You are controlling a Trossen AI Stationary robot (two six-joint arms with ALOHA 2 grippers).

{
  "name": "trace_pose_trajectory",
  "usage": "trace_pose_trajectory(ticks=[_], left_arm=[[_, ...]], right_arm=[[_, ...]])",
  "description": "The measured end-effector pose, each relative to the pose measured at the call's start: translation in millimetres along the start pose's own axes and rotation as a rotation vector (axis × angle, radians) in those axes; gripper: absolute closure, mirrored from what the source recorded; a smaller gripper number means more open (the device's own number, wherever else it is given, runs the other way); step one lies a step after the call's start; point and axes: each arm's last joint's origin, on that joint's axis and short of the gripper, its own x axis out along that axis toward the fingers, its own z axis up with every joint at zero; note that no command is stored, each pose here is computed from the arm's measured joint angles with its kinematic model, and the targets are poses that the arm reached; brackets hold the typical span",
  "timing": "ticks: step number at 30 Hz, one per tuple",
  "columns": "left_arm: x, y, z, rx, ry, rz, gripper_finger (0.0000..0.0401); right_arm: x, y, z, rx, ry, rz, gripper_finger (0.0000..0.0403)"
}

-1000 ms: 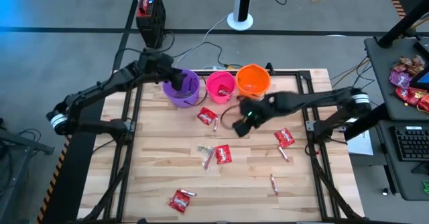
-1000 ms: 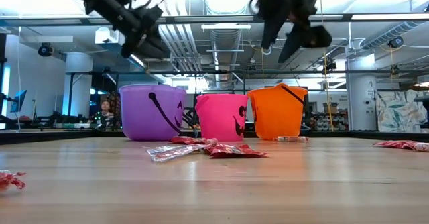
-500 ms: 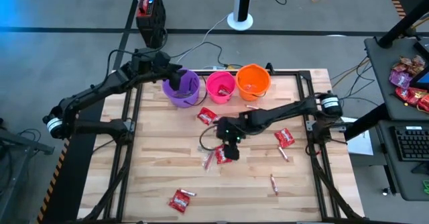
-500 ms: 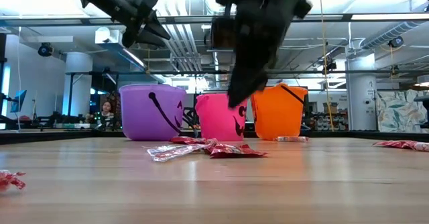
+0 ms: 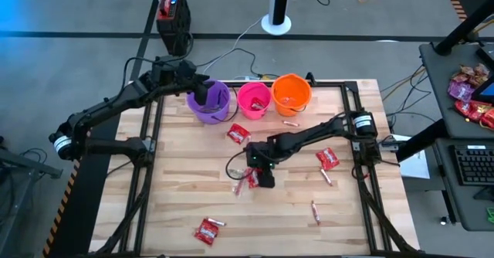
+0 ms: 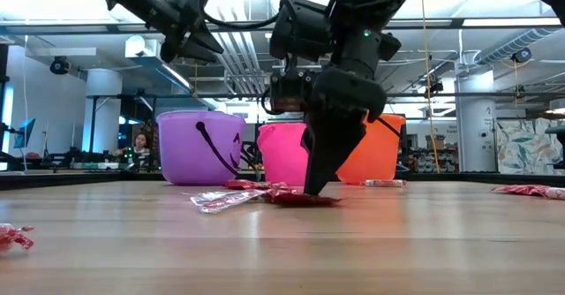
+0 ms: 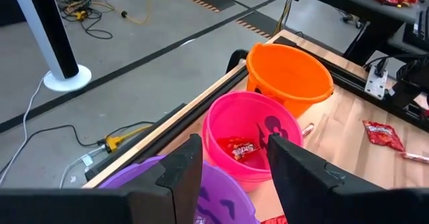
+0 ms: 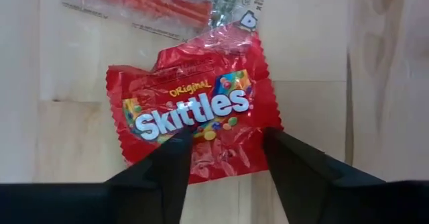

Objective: Sort candy by brand, put in halloween buckets
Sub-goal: Put the red candy pack into the pink bucket

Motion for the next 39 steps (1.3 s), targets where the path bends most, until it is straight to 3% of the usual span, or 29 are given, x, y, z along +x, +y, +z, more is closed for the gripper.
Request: trace_pose_trajectory(ticks=[9,15,24,31,39], left_arm=[[1.0,0.4,-0.6,0.058,0.005,0.007,0.0249],[1.0,0.6,-0.6,0.061,0.005,0.01,0.0249],[1.0,0.5,-0.3,0.062,0.002,0.01,0.0249],[1.1,0.5,0.5,0.07,-0.006,0.01,0.0249],[1.1,0.4,0.6,0.071,-0.007,0.01,0.0249]], right_arm=[[13.3,-3.7,-3.8,0.013,0.029,-0.001,0.0384],[-24.8,0.9,5.8,0.02,-0.07,-0.013,0.0393],[-100.3,6.2,0.1,0.109,-0.159,-0.223,0.0395],[-124.2,7.8,-6.9,0.166,-0.177,-0.272,0.0395],[-119.5,1.7,-13.6,0.217,-0.119,-0.257,0.0389]])
